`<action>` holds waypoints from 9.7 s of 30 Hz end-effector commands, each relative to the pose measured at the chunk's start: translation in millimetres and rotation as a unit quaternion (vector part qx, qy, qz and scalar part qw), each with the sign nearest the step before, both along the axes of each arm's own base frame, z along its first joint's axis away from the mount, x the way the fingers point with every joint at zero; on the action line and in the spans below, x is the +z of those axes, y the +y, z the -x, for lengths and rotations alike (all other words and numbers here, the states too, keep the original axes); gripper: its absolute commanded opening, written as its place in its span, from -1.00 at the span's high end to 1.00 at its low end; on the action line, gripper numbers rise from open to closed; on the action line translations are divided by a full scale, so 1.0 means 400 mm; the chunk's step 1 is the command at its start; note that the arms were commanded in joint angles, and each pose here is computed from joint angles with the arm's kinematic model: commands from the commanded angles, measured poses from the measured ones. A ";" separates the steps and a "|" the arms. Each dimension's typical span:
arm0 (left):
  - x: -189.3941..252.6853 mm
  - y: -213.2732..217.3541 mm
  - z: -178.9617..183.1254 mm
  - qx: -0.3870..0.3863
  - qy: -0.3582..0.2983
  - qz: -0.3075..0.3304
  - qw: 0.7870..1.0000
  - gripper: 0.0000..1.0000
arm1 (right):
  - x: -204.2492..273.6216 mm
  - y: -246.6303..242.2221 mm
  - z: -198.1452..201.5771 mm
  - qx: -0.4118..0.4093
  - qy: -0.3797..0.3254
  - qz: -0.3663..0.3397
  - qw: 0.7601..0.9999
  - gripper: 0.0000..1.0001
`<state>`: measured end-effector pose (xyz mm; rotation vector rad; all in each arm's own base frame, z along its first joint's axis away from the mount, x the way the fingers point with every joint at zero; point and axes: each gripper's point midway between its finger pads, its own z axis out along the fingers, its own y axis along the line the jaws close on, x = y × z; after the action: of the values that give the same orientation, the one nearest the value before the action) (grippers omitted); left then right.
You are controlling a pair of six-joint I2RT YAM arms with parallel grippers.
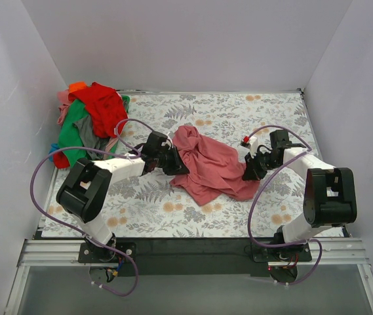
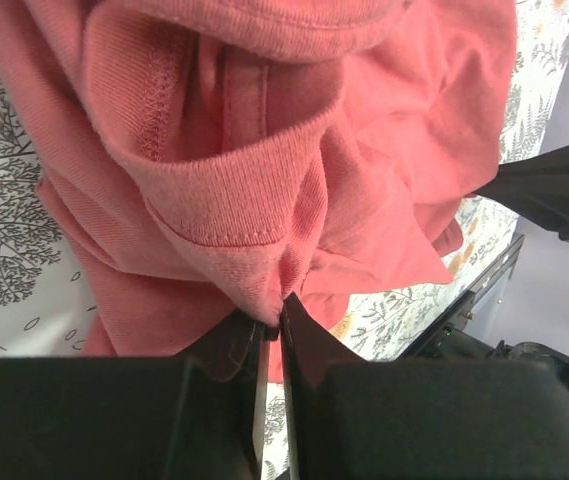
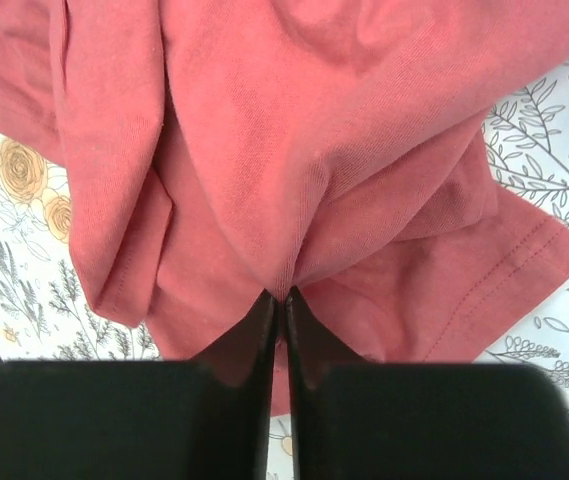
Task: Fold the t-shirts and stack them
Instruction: Flatten the tshirt out
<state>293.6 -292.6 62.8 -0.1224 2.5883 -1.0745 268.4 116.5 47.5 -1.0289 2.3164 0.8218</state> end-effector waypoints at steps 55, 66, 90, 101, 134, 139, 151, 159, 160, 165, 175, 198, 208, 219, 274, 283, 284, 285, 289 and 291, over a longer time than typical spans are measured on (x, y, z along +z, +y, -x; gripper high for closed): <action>1.029 0.094 -0.172 -0.008 -0.407 0.205 0.890 1.00 | 0.970 -0.039 -0.172 -0.031 -0.501 0.058 0.863 0.97; 1.070 0.180 0.204 -0.074 -0.513 0.260 0.815 1.00 | 0.995 -0.021 0.107 0.049 -0.539 0.013 0.841 0.97; 0.409 0.170 -0.509 0.170 -0.200 0.109 0.959 -0.76 | 0.558 -0.086 -0.346 -0.194 -0.295 0.059 0.934 -0.63; 0.402 0.256 -0.170 0.083 -0.241 0.033 0.966 -0.80 | 0.193 0.196 0.066 0.192 -0.144 0.034 0.970 -0.41; 0.280 0.319 0.104 0.038 -0.249 0.012 0.968 -0.82 | -0.028 0.273 0.117 0.241 -0.064 0.181 0.951 0.97; 0.284 0.315 0.108 0.033 -0.252 0.017 0.967 -0.82 | 0.015 0.287 0.121 0.245 -0.073 0.160 0.954 0.77; 0.290 0.312 0.110 0.031 -0.256 0.021 0.966 -0.83 | -0.048 0.291 0.137 0.262 -0.064 0.216 0.938 0.21; 0.294 0.306 0.114 0.022 -0.258 0.029 0.966 -0.83 | -0.054 0.278 0.128 0.257 -0.080 0.241 0.932 0.78; 0.298 0.299 0.121 0.013 -0.259 0.035 0.965 -0.83 | -0.051 0.279 0.128 0.257 -0.081 0.240 0.933 0.86; 0.315 0.272 0.145 -0.022 -0.266 0.071 0.961 -0.82 | -0.010 0.282 0.125 0.254 -0.101 0.227 0.935 0.97; 0.300 0.235 0.176 -0.066 -0.226 0.118 0.965 -0.75 | 0.137 0.222 0.019 0.181 -0.169 0.212 0.945 0.97; 0.251 0.222 0.168 -0.065 -0.163 0.123 0.977 -0.63 | 0.500 -0.365 -0.597 -0.421 -0.367 0.310 0.770 0.59; 0.127 0.202 0.178 -0.019 -0.029 0.080 0.996 -0.63 | 0.405 -0.115 -0.446 -0.155 -0.285 0.156 0.933 -0.61; 0.028 0.099 0.235 -0.032 0.040 -0.009 0.999 -0.60 | 0.136 0.032 -0.028 0.118 -0.110 0.063 0.985 -0.46; -0.173 0.050 0.515 -0.128 0.110 -0.272 0.947 1.00 | 0.070 -0.111 -0.021 -0.054 -0.071 0.029 0.996 -0.42; -0.135 0.112 0.594 -0.130 0.151 -0.238 0.950 1.00 | 0.079 -0.143 -0.046 -0.064 -0.090 0.063 0.992 -0.42; -0.136 0.119 0.597 -0.128 0.152 -0.240 0.950 1.00 | 0.087 -0.155 -0.061 -0.069 -0.097 0.075 0.990 -0.42; -0.131 0.124 0.599 -0.126 0.150 -0.239 0.951 1.00 | 0.086 -0.161 -0.069 -0.071 -0.097 0.082 0.989 -0.42; -0.127 0.138 0.603 -0.120 0.147 -0.236 0.953 1.00 | 0.114 -0.182 -0.119 -0.090 -0.108 0.100 0.985 -0.42; -0.123 0.136 0.601 -0.116 0.146 -0.231 0.955 1.00 | 0.127 -0.192 -0.151 -0.100 -0.114 0.107 0.983 -0.40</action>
<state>63.2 -253.7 15.8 0.1660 3.0709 -0.5787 297.0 50.1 77.5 -0.9354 2.3358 0.4611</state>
